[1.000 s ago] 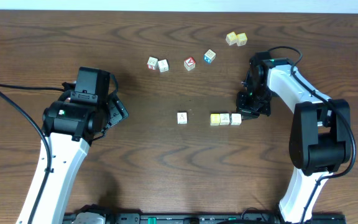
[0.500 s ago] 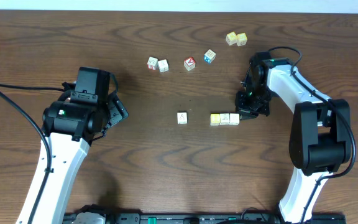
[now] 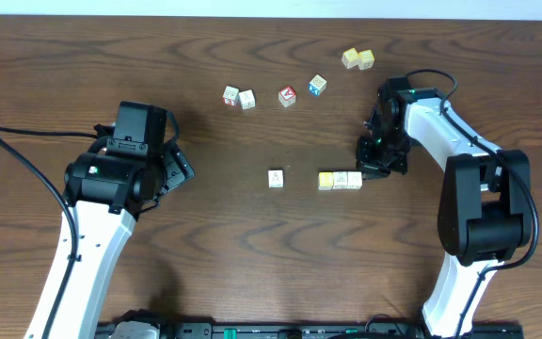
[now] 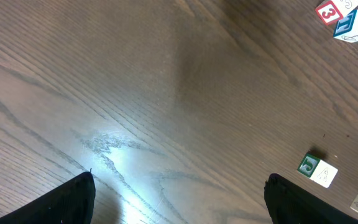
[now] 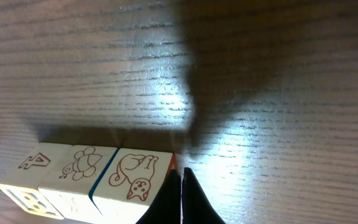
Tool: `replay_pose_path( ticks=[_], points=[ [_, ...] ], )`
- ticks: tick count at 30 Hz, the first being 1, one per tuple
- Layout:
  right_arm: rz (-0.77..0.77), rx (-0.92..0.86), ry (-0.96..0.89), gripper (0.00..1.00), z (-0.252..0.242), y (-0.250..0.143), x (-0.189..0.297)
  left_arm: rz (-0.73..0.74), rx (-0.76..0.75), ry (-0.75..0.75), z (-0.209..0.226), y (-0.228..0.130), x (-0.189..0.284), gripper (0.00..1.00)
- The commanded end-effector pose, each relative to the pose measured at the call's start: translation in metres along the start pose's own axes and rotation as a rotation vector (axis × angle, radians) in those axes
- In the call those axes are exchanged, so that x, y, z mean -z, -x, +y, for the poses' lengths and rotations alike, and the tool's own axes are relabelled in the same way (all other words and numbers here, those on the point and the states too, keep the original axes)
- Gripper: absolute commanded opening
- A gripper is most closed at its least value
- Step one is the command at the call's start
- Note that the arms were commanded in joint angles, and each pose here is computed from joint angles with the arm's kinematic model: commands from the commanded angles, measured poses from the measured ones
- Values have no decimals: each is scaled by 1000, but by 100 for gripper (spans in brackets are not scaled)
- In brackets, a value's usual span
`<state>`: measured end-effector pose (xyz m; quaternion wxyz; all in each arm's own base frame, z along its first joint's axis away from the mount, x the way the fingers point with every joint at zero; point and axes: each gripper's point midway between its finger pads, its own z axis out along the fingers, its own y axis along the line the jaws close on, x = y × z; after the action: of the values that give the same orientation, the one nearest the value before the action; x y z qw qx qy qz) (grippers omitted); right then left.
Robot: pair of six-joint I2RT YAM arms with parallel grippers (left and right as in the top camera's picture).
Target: Lift 4 blocks
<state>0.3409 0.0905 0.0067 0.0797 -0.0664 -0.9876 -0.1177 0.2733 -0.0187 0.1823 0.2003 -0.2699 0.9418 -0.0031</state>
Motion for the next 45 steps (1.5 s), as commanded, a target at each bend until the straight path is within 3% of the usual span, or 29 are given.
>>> replay_pose_path(
  ticks=[1, 45],
  points=[
    [6, 10, 11, 2, 4, -2, -2, -12, 17, 8, 1, 4, 2, 87],
    [-10, 23, 22, 4, 6, 2, -2, -12, 17, 8, 1, 4, 2, 87]
  ],
)
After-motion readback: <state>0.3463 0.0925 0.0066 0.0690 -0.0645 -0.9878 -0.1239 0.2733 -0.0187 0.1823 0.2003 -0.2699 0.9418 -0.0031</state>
